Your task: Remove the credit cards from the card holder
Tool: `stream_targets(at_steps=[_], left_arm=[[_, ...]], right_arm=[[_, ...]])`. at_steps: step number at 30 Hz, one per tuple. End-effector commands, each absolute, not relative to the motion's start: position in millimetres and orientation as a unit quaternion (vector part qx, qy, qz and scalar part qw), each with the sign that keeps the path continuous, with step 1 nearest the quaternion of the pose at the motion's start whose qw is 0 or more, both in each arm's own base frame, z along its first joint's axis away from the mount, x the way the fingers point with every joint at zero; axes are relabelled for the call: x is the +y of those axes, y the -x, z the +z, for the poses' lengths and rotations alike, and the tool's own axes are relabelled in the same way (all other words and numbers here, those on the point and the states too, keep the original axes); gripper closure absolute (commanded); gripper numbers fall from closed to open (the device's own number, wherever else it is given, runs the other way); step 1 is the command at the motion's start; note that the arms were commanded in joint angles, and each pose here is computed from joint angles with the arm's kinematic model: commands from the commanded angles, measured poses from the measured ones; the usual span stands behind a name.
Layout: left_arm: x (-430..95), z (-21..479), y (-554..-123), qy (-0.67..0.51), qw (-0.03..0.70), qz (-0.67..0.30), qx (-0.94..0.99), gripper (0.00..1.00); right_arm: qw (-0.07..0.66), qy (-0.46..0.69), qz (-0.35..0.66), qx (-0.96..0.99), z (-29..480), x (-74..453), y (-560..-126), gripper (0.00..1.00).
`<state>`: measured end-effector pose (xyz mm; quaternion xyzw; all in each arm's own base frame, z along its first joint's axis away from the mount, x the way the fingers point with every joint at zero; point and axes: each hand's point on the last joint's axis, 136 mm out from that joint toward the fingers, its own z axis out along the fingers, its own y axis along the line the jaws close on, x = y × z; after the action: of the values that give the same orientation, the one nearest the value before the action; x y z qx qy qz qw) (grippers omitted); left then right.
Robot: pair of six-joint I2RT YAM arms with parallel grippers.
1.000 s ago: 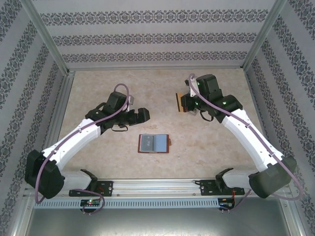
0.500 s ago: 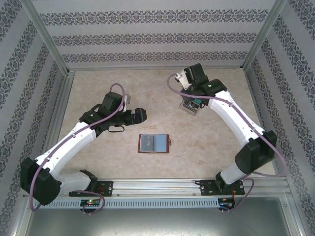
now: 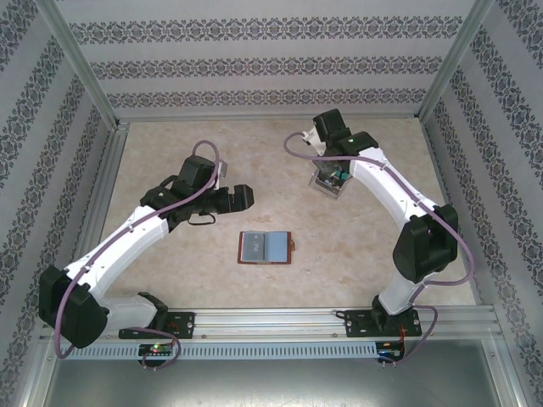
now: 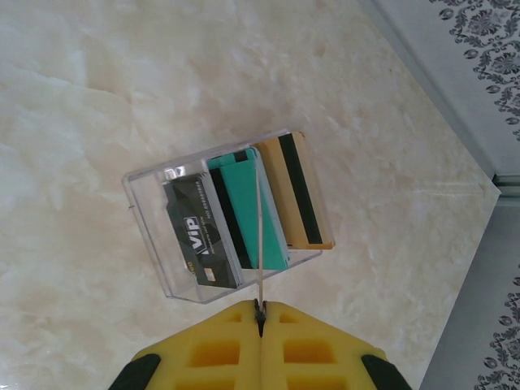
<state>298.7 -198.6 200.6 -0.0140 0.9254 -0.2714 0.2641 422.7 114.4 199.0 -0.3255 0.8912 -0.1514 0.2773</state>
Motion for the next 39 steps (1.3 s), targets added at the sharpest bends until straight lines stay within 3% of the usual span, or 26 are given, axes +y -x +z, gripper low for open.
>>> stream_targets(at_steps=[1, 24, 39], left_arm=[[-192.7, 202.4, -306.0, 0.005, 0.273, -0.250, 0.929, 0.01], [-191.6, 194.3, -317.9, 0.005, 0.267, -0.246, 0.932, 0.01], [-189.3, 194.2, -322.3, 0.009, 0.267, -0.242, 0.933, 0.01]], right_arm=[[0.281, 0.326, -0.157, 0.889, 203.7, 106.7, -431.2, 1.00], [0.255, 0.349, -0.168, 0.886, 167.8, 91.1, -468.8, 1.00], [0.281, 0.393, -0.134, 0.865, 161.8, 92.5, -472.7, 1.00]])
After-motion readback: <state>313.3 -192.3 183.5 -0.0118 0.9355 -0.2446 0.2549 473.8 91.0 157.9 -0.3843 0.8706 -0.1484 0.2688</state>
